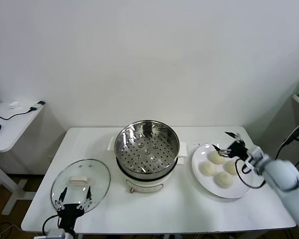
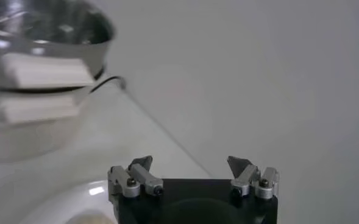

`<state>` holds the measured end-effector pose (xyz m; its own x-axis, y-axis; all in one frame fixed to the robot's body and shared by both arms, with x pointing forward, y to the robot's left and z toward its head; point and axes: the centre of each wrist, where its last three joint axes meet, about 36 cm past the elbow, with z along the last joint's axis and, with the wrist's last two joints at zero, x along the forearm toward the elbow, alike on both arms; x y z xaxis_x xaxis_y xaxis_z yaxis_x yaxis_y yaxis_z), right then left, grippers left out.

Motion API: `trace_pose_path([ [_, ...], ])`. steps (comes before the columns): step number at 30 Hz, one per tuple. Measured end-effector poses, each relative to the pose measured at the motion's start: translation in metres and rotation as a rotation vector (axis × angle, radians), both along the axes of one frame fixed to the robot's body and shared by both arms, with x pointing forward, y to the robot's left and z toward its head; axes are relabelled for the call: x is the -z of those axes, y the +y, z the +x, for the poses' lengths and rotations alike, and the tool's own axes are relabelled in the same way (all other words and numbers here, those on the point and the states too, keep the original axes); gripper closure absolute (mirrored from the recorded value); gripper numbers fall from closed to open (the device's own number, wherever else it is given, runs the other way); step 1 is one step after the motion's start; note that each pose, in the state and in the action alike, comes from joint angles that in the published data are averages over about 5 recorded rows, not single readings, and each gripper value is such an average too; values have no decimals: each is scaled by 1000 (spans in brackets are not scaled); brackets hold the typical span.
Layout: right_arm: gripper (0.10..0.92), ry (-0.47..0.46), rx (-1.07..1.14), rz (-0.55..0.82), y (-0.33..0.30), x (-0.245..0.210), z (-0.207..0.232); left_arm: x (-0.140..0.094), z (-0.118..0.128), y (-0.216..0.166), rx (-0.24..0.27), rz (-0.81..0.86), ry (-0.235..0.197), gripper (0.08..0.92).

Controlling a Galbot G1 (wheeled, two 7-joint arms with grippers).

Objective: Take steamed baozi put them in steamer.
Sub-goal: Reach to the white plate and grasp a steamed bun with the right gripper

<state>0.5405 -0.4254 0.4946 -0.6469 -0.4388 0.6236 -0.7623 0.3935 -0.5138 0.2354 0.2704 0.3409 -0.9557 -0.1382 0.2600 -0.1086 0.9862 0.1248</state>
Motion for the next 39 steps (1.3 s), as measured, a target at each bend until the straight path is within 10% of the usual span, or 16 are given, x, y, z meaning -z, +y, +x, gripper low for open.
trace_pose_path([
  [18, 200, 464, -311, -509, -16, -46, 99, -1, 5, -5, 1, -5, -28, 177],
  [39, 200, 547, -272, -552, 23, 13, 149, 6, 6, -1, -7, 5, -22, 177],
])
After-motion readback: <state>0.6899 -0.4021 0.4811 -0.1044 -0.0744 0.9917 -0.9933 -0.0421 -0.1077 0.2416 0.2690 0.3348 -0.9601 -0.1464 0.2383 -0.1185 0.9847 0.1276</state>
